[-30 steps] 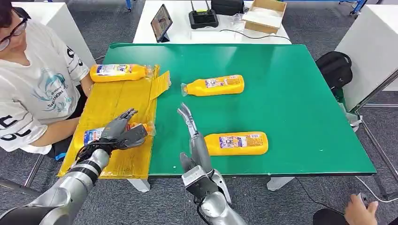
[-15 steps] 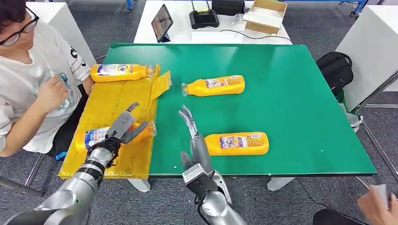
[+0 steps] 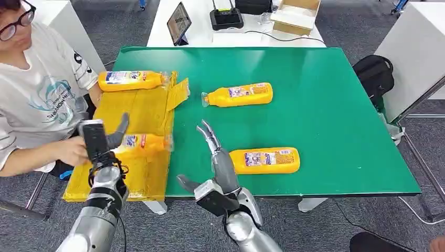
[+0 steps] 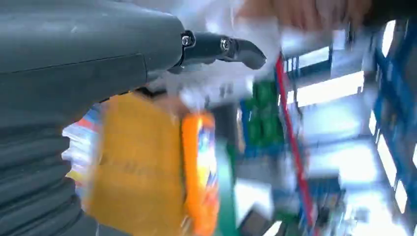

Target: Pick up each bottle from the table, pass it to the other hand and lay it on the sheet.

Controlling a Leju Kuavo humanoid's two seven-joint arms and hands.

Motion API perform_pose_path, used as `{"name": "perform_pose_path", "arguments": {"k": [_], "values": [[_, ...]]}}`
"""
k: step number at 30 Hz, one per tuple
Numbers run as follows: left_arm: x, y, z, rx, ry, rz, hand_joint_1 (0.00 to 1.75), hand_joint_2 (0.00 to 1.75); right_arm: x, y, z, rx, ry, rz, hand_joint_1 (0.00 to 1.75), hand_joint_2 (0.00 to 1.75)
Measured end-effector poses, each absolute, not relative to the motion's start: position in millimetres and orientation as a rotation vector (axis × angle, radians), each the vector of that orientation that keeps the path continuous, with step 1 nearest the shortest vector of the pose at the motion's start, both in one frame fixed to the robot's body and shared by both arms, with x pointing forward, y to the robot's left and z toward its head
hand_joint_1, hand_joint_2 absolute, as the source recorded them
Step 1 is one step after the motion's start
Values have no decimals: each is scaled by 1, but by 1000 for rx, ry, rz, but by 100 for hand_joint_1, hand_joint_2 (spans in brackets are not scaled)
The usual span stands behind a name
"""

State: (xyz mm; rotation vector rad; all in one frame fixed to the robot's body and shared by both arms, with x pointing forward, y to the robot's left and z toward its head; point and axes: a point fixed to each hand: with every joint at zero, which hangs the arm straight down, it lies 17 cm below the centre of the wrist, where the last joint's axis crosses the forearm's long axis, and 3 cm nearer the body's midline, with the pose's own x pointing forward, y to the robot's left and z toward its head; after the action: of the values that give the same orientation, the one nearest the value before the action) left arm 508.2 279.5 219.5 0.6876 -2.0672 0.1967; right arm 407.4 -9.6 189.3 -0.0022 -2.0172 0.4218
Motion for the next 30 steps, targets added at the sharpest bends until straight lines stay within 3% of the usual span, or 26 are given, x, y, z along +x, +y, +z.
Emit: {"name": "perform_pose_path", "arguments": {"k": [8,20,30], "values": [[464,265,221,540,-2136,254,0,175,451,-102,107,-369,-1692,838,0,175],[447,243,208,438,-2138,195,0,175,469,-202,71,-531,-1473,951,0,175],[447,222,199,406,-2124,131,0,175,466,-222,48,-500,-1390,1010,0,175]]}}
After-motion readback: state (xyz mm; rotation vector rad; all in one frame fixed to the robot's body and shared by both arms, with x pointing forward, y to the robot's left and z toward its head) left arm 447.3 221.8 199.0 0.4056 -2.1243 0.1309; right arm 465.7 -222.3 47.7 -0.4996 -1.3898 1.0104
